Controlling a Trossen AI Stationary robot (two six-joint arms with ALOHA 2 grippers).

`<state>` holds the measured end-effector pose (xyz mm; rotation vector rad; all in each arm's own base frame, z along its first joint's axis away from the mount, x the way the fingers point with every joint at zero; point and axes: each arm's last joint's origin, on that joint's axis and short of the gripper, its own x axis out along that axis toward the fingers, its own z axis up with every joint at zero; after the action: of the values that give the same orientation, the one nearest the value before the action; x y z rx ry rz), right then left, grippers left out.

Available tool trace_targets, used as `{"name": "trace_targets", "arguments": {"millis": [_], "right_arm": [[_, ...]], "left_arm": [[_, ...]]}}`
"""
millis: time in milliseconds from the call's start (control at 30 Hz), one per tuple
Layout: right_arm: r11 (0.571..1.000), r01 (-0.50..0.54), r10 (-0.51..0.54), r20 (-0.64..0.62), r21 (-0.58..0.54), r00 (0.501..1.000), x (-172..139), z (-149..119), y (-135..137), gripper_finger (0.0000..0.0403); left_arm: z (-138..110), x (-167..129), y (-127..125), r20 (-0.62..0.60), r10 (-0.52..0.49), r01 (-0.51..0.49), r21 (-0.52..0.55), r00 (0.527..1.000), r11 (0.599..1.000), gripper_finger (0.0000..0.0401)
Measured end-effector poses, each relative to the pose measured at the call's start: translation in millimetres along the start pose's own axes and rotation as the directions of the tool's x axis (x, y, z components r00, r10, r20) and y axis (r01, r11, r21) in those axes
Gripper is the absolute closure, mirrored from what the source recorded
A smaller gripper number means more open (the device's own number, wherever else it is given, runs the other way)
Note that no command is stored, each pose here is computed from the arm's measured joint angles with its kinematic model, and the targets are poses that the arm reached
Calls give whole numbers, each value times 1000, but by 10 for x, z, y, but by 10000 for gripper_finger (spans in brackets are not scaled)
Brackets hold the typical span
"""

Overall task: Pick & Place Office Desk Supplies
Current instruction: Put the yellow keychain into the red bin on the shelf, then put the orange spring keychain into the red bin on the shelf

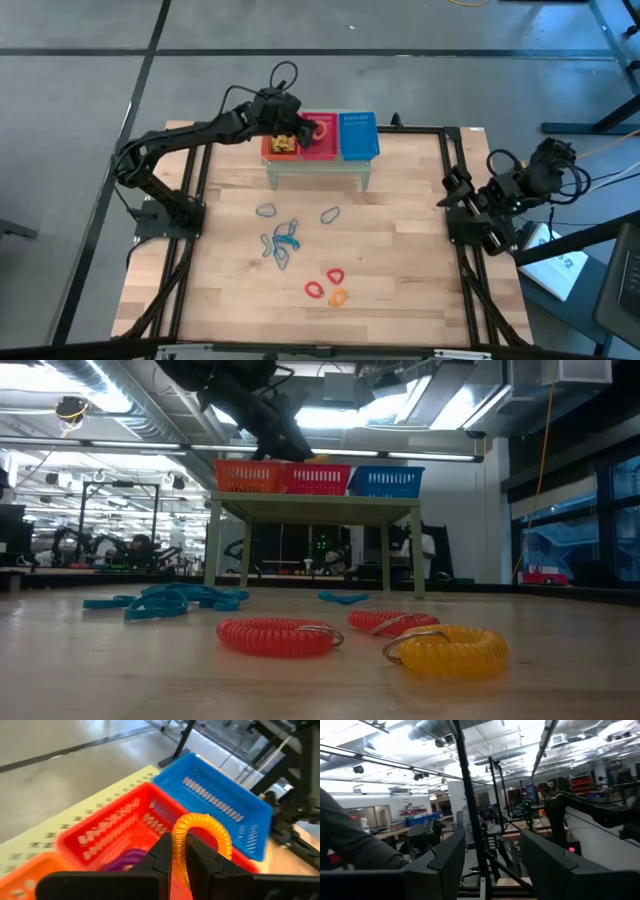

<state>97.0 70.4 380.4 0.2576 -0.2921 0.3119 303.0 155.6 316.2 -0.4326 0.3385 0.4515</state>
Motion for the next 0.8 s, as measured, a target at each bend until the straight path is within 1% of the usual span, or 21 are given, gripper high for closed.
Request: {"name": "trace_targets", "arguments": {"millis": [100,233,367,567,667,733,800], "right_arm": [[1000,18,-18,1,0,1000,0,1,-6,211],[999,38,-38,2,1,999,0,1,-11,211],[997,83,-83,5,1,997,0,1,-24,211],[995,97,-97,6,0,995,1,0,-30,211],[995,103,-103,7,-3,995,4,1,-37,211],[994,108,-108,9,-5,994,6,2,-43,211],[994,106,-106,10,-6,994,8,3,-48,211]], "left_arm": [[15,-5,50,0,2,-2,-5,1000,1000,360],[17,-6,56,1,5,-5,5,1000,1000,339],[13,-6,57,-4,5,-5,12,1000,1000,301],[31,-6,53,17,5,-6,7,1000,1000,236],[110,-31,-12,87,-70,70,5,994,998,219],[159,-68,-126,138,-121,119,26,983,993,216],[190,-123,-297,137,-166,161,48,976,986,216]]}}
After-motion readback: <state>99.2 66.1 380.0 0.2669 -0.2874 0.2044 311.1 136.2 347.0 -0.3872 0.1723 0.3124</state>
